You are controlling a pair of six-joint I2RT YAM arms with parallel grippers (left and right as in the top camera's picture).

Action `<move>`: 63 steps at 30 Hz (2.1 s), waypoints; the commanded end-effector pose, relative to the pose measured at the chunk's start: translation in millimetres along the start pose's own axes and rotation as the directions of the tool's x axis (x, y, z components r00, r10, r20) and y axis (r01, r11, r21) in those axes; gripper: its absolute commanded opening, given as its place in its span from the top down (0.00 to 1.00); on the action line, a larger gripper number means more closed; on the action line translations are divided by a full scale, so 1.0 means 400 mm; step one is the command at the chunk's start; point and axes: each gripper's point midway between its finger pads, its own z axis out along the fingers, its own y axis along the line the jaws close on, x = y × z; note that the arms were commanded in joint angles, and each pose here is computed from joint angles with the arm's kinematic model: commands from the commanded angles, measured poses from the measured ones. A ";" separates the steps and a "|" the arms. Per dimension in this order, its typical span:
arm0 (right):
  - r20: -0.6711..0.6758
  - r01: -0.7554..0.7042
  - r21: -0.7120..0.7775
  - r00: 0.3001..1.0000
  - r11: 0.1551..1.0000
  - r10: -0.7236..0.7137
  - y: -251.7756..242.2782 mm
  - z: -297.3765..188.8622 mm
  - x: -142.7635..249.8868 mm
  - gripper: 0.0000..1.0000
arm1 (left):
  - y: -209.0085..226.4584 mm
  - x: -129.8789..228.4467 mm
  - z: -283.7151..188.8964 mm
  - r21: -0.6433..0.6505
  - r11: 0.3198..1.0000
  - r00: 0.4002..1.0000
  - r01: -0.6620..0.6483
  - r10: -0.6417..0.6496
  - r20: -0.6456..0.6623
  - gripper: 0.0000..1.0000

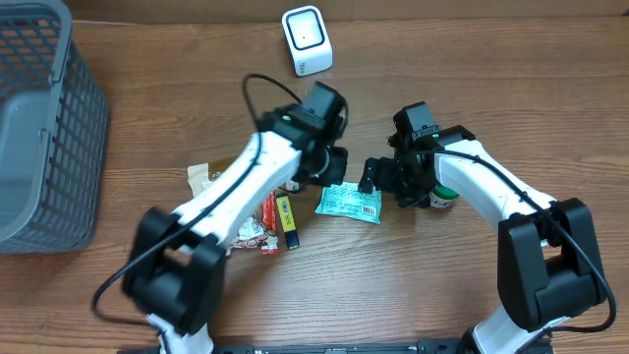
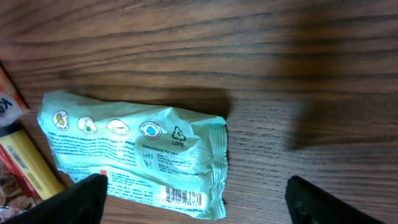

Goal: Scan the item barcode

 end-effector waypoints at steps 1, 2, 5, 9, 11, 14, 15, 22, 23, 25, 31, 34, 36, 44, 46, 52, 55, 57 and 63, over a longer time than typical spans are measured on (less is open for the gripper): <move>-0.024 0.000 -0.014 1.000 1.000 0.000 -0.005 0.016 0.020 0.12 | 0.033 0.007 0.072 -0.081 0.995 0.998 0.059 -0.061 -0.029 0.96; -0.026 0.000 -0.023 1.000 1.000 -0.001 -0.002 0.018 0.021 0.12 | 0.036 0.007 0.086 -0.084 0.995 0.997 0.060 -0.063 -0.036 0.96; -0.027 0.003 -0.050 1.000 0.999 -0.005 0.009 0.021 0.022 0.12 | 0.060 0.005 0.122 -0.118 0.990 0.996 0.074 -0.080 -0.042 0.96; -0.038 0.000 -0.074 0.999 0.997 -0.002 0.014 0.030 0.031 0.12 | 0.075 0.025 0.184 -0.130 0.988 0.991 0.085 -0.098 -0.093 0.96; -0.034 0.001 -0.077 0.999 0.997 -0.003 0.010 0.039 0.033 0.12 | 0.086 0.044 0.210 -0.144 0.986 0.986 0.087 -0.106 -0.129 0.96; -0.037 -0.002 -0.109 0.999 0.994 -0.002 0.015 0.054 0.041 0.12 | 0.093 0.066 0.244 -0.148 0.985 0.979 0.090 -0.115 -0.171 0.96; -0.041 -0.001 -0.128 0.999 0.992 -0.005 0.020 0.058 0.045 0.12 | 0.095 0.071 0.251 -0.151 0.984 0.977 0.091 -0.118 -0.179 0.96; -0.047 0.015 -0.266 0.998 0.964 -0.029 0.068 0.069 0.056 0.18 | 0.097 0.071 0.257 -0.153 0.985 0.977 0.085 -0.112 -0.180 0.96; -0.047 0.003 -0.274 0.999 0.962 -0.017 0.072 0.068 0.053 0.21 | 0.097 0.071 0.257 -0.152 0.985 0.978 0.081 -0.109 -0.180 0.96; -0.038 -0.005 -0.287 0.999 0.958 -0.006 0.079 0.066 0.045 0.25 | 0.096 0.071 0.257 -0.152 0.985 0.978 0.081 -0.108 -0.180 0.96; 0.001 0.019 -0.309 1.000 0.951 -0.019 0.093 0.063 0.023 0.32 | 0.095 0.068 0.258 -0.147 0.987 0.980 0.059 -0.085 -0.179 0.96; 0.019 0.030 -0.317 0.999 0.948 -0.026 0.099 0.061 0.014 0.33 | 0.094 0.066 0.258 -0.144 0.988 0.981 0.053 -0.078 -0.176 0.96; 0.013 0.026 -0.314 1.000 0.949 -0.023 0.097 0.062 0.017 0.39 | 0.093 0.063 0.259 -0.140 0.989 0.983 0.044 -0.068 -0.173 0.96; -0.066 -0.020 -0.276 0.998 0.961 0.002 0.073 0.068 0.062 0.41 | 0.086 0.046 0.263 -0.125 0.992 0.988 0.023 -0.042 -0.148 0.96; -0.088 -0.033 -0.264 0.996 0.964 0.010 0.066 0.069 0.074 0.41 | 0.084 0.039 0.264 -0.119 0.993 0.990 0.013 -0.030 -0.140 0.96; -0.133 -0.036 -0.237 0.991 0.971 0.004 0.050 0.070 0.104 0.32 | 0.074 0.014 0.262 -0.104 0.995 0.994 -0.002 -0.009 -0.107 0.96; -0.131 -0.005 -0.237 0.991 0.971 -0.026 0.050 0.065 0.105 0.27 | 0.060 -0.025 0.240 -0.090 0.995 0.997 -0.030 0.023 -0.075 0.96; -0.125 0.026 -0.239 0.990 0.971 -0.057 0.053 0.055 0.102 0.24 | 0.052 -0.058 0.215 -0.087 0.996 0.998 -0.028 0.023 -0.052 0.95; -0.087 0.072 -0.145 0.993 0.987 -0.086 0.037 0.011 0.076 0.23 | 0.033 -0.169 0.099 -0.070 0.998 1.000 -0.003 0.005 0.027 0.89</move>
